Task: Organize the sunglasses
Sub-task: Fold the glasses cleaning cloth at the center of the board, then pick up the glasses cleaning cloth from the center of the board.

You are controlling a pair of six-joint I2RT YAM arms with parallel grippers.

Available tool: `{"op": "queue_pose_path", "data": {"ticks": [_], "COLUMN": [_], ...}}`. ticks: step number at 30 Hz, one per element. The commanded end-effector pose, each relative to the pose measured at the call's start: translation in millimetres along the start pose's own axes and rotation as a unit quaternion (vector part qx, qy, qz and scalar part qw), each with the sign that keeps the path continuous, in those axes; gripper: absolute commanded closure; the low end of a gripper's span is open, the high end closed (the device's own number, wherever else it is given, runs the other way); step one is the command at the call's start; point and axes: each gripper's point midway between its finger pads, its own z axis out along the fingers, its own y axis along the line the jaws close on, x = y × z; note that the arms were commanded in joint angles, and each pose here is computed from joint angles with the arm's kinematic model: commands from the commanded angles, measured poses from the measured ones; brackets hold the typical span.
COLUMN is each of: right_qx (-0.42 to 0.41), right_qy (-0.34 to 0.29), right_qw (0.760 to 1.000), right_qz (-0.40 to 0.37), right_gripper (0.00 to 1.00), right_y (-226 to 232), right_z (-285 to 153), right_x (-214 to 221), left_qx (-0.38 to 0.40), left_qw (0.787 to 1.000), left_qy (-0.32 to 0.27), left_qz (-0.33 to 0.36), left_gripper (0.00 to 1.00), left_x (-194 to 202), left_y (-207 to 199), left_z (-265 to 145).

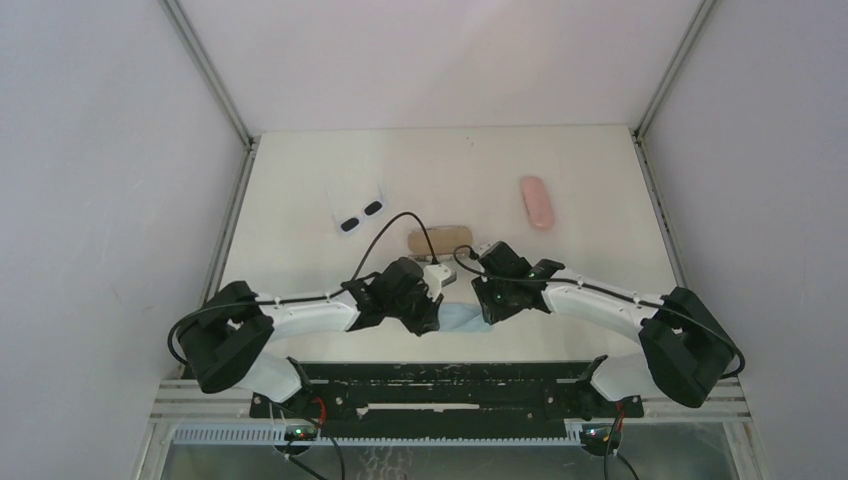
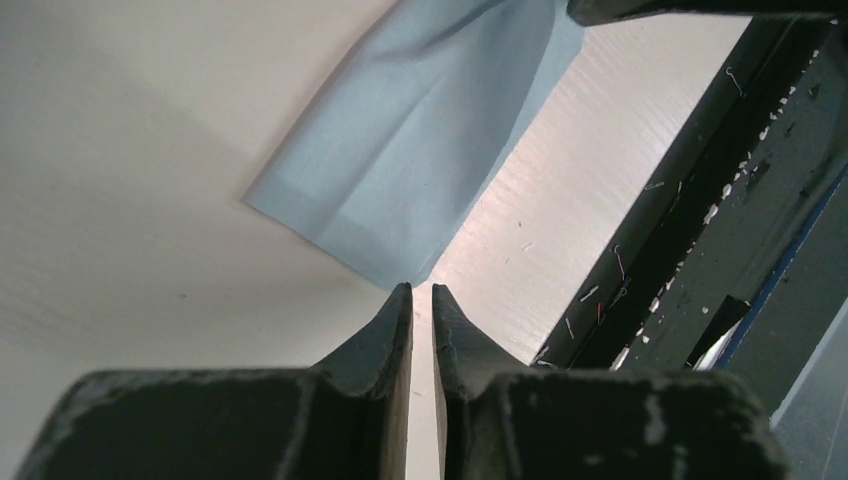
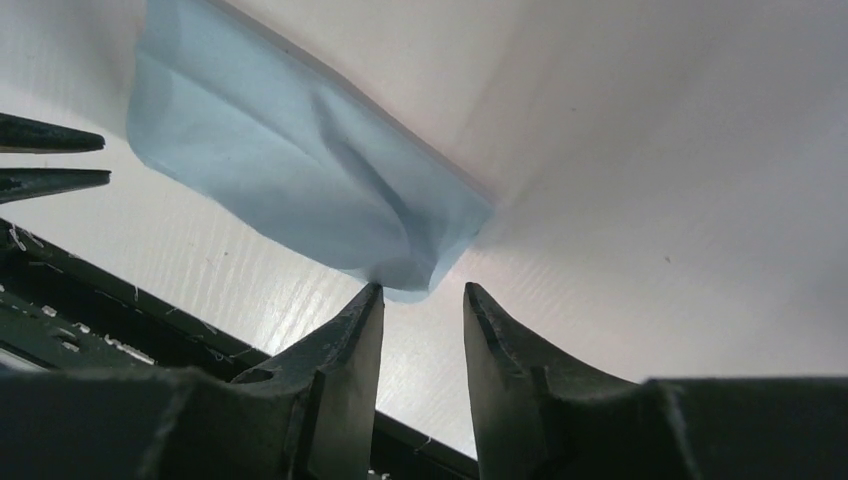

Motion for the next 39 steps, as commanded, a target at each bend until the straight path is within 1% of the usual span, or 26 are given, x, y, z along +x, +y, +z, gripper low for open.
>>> {"op": "queue_pose_path", "data": {"ticks": [1,5,9,13,17,20,29,33,39], "right_qx": [0.015,0.055,0.062,0.033,0.013,0.012,0.01,0.013,0.012], "right_qy": [-0.023,-0.053,-0.097,-0.135,-0.134,-0.13,-0.126,-0.126,-0.125], "right_qw": [1.0,0.996,0.989,0.982,0.981,0.981,0.98,0.98,0.98], "right_qz": [0.013,0.043,0.091,0.131,0.142,0.147,0.153,0.155,0.155], "right_gripper": [0.64,0.62,0.59,0.53,0.51,0.51,0.51,0.51,0.51], "right_y": [-2,-18,-28,-27,-21,-21,-21,-23,-25], "right_z": [-18,-27,-30,-28,-20,-15,-11,-10,-9], "right_x": [-5,-10,-23,-38,-44,-44,-42,-40,-37], "left_qx": [0.008,0.01,-0.017,-0.05,-0.076,-0.081,-0.054,-0.069,-0.108], "left_qw": [1.0,0.999,0.996,0.989,0.98,0.981,0.986,0.986,0.986], "left_qy": [-0.026,-0.043,-0.078,-0.116,-0.143,-0.134,-0.103,-0.087,-0.06], "left_qz": [-0.005,-0.012,-0.028,-0.074,-0.114,-0.118,-0.12,-0.125,-0.112], "left_gripper": [0.83,0.76,0.73,0.71,0.68,0.66,0.62,0.61,0.58], "left_x": [-5,-7,-23,-47,-64,-67,-73,-67,-57], "left_y": [-7,-10,-3,15,39,45,41,46,48], "left_z": [-11,-20,-28,-31,-30,-22,3,8,12]}}
